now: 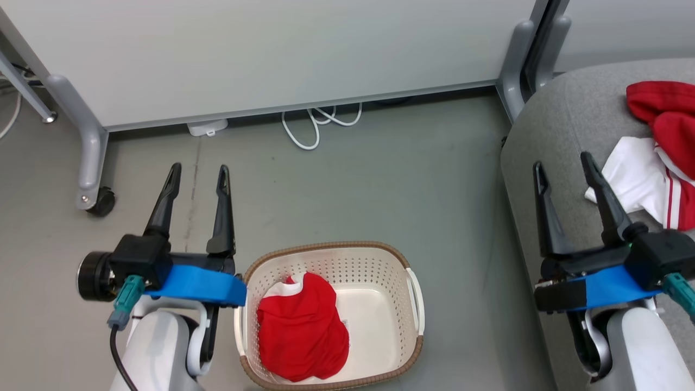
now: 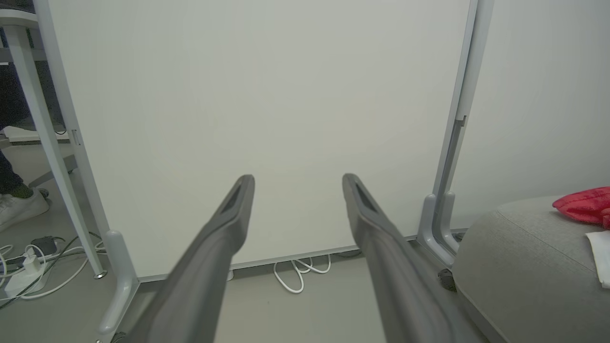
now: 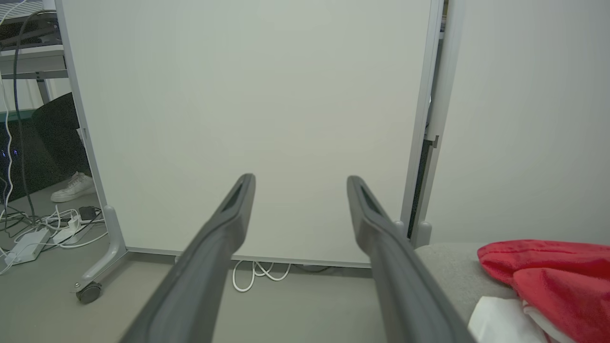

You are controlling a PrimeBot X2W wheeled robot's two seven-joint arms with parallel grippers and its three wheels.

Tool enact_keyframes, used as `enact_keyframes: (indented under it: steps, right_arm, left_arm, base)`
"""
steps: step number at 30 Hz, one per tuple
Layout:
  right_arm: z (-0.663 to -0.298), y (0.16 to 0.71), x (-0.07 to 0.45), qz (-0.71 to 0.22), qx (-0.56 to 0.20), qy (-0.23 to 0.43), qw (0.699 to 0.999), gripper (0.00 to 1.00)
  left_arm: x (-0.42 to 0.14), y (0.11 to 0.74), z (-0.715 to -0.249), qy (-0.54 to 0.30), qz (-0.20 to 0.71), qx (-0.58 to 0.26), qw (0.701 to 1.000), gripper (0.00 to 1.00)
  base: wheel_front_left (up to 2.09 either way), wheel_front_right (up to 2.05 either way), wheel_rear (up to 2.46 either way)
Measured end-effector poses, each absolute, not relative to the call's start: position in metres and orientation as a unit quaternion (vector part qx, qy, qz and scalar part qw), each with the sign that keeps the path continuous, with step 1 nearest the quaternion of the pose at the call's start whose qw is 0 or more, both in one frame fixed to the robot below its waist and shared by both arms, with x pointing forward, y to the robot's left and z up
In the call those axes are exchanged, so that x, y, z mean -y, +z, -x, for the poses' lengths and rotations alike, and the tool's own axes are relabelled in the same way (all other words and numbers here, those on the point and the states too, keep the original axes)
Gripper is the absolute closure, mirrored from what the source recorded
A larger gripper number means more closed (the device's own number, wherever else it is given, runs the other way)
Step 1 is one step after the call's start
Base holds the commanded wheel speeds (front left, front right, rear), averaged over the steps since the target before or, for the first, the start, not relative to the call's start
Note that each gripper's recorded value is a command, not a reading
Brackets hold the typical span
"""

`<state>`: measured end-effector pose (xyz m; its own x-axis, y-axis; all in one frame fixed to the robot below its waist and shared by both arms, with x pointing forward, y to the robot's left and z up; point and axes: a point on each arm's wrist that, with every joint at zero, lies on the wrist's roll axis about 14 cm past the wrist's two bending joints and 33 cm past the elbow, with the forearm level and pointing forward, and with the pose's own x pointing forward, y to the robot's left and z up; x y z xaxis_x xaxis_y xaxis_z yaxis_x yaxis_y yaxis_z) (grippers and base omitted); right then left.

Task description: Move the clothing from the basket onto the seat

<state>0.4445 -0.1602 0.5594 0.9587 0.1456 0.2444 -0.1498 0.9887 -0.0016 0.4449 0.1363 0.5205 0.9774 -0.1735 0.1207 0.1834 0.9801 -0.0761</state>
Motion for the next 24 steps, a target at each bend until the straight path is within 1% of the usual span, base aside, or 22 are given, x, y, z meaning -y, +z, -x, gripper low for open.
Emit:
enact_keyframes:
  steps: [13,24]
  right_arm:
    - [-0.415,0.531,0.159,-0.029,0.080,0.068,0.994,0.00]
    - [-0.410,0.530,0.158,-0.035,0.078,0.066,0.994,0.00]
  left_arm:
    - [-0.162,0.505,-0.411,-0.049,0.046,0.037,0.997,0.00]
    - [-0.171,0.504,-0.401,-0.037,0.043,0.035,0.998,0.00]
  base:
    - [0.00,0.00,0.00]
    - [0.00,0.00,0.00]
